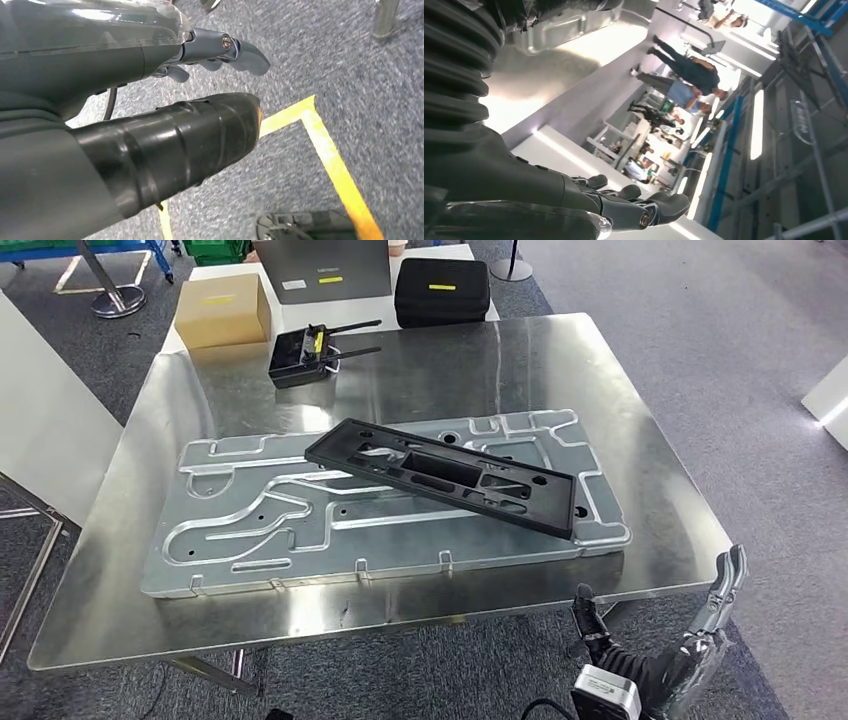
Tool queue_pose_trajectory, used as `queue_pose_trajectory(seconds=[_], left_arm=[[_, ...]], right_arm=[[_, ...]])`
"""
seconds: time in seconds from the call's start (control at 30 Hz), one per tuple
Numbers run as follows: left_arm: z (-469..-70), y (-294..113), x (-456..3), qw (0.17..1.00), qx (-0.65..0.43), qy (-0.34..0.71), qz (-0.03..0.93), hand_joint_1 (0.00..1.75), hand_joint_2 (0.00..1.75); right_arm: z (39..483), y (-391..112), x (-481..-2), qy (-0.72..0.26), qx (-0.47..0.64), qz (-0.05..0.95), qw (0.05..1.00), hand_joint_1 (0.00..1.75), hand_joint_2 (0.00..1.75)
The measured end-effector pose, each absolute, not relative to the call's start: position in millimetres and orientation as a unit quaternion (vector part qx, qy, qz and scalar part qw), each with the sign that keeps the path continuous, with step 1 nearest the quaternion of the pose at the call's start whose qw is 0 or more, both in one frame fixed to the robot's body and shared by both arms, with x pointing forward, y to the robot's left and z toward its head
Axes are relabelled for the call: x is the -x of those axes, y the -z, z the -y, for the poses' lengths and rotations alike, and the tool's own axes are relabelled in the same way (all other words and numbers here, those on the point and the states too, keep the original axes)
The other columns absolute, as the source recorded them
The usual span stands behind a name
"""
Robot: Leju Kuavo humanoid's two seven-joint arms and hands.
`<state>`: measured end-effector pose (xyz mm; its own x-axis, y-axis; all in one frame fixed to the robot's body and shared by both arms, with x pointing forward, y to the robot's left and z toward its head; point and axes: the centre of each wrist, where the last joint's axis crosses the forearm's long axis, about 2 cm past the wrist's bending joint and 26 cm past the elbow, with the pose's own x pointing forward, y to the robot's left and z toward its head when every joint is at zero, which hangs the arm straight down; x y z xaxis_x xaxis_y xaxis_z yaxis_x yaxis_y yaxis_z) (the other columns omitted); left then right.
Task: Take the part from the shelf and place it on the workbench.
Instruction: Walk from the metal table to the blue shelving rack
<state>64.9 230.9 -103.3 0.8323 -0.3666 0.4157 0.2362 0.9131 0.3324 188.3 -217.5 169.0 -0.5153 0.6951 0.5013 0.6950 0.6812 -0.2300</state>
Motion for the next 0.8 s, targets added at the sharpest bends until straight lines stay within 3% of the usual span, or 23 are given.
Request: queue_pose_trajectory(seconds=[0.8], left_arm=[[-231,104,-62,0.949,-0.133,0.156,0.241,0.00,0.00]], right_arm=[[235,-153,-182,-0.005,0.428,0.846,0.317,0.00,1.75]])
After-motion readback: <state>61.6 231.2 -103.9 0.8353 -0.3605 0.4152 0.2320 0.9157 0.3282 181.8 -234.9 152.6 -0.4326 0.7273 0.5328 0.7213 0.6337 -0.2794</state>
